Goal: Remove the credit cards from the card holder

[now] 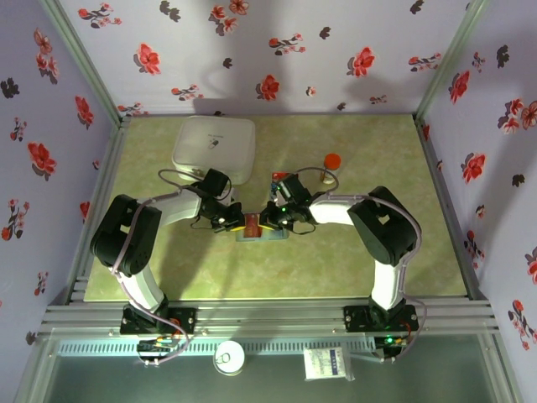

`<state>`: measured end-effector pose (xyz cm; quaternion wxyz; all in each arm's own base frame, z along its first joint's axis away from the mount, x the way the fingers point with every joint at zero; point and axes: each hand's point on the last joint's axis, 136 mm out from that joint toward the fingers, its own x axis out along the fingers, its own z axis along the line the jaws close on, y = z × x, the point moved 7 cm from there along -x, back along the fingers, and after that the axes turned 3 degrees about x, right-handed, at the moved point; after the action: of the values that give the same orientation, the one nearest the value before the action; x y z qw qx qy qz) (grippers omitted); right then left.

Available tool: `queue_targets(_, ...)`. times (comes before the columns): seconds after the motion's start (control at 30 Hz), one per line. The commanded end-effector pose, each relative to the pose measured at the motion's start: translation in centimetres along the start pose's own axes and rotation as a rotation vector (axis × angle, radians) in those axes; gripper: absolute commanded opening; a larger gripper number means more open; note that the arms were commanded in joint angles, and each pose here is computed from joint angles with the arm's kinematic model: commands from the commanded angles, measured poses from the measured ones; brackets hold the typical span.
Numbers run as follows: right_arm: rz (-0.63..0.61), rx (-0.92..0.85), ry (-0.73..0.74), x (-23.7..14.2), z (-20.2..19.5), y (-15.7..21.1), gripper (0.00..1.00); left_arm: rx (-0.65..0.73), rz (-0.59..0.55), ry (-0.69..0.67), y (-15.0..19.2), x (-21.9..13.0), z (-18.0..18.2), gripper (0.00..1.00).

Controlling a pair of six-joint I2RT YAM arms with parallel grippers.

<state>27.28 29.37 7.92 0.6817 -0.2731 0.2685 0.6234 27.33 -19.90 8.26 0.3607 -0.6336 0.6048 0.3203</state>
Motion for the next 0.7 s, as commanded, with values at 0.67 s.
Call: queue_targets(0.67,-0.031,-0.053,0.149,-5.2,0.0,0.0,0.05,-0.054,0.037,-0.088,1.1,0.4,2.3,0.00)
